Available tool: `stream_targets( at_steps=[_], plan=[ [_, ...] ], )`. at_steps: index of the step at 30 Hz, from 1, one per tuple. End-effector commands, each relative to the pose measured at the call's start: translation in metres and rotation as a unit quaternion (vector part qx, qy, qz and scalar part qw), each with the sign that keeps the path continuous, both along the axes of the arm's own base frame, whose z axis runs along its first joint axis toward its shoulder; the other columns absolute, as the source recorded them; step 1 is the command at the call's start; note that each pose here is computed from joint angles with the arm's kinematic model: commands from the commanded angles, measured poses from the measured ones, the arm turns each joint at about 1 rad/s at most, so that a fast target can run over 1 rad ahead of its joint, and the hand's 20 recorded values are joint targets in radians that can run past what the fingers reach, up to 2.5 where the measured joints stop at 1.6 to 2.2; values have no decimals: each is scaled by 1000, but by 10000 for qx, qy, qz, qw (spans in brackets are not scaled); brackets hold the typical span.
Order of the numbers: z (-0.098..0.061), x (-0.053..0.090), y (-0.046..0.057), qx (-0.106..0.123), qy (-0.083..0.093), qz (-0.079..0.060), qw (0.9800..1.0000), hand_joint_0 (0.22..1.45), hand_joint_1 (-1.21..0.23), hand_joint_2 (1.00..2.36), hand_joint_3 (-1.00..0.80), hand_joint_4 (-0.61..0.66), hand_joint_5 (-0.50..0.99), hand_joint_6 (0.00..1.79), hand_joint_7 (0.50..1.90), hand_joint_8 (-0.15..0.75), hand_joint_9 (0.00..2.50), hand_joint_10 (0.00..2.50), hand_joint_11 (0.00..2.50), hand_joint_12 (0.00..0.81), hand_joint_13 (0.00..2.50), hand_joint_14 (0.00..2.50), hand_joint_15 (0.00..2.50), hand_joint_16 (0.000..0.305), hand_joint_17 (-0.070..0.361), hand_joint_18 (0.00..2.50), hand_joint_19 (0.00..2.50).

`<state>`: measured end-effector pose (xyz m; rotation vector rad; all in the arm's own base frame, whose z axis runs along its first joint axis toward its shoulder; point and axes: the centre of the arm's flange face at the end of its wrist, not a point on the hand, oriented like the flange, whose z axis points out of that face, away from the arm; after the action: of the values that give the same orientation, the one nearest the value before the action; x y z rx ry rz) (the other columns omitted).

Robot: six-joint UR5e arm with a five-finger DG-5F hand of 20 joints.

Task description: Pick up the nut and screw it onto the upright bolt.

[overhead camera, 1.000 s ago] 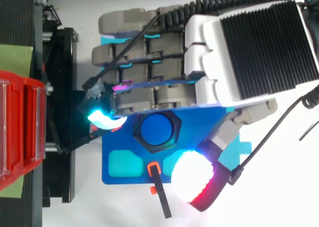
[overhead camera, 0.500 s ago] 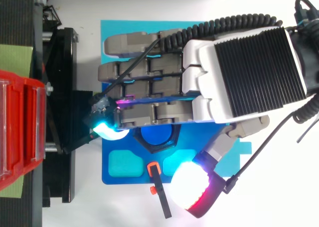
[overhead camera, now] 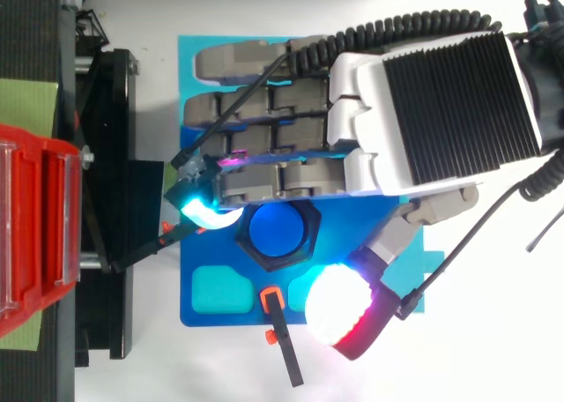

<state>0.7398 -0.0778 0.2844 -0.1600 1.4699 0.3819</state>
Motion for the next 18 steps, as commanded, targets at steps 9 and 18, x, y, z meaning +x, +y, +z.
stream_targets(
  at_steps=[9, 18],
  plan=[
    [0, -3, -16, -10, 30, -29, 10000, 477, -117, 1000, -500, 260, -46, 505, 1199, 279, 668, 0, 0, 267, 510, 0, 0, 26, 59, 219, 0],
    [0, -7, -37, -53, -24, -2, 10000, 487, -127, 1000, -500, 230, -12, 503, 1341, 285, 754, 0, 0, 256, 558, 0, 0, 24, 55, 277, 0]
  ],
)
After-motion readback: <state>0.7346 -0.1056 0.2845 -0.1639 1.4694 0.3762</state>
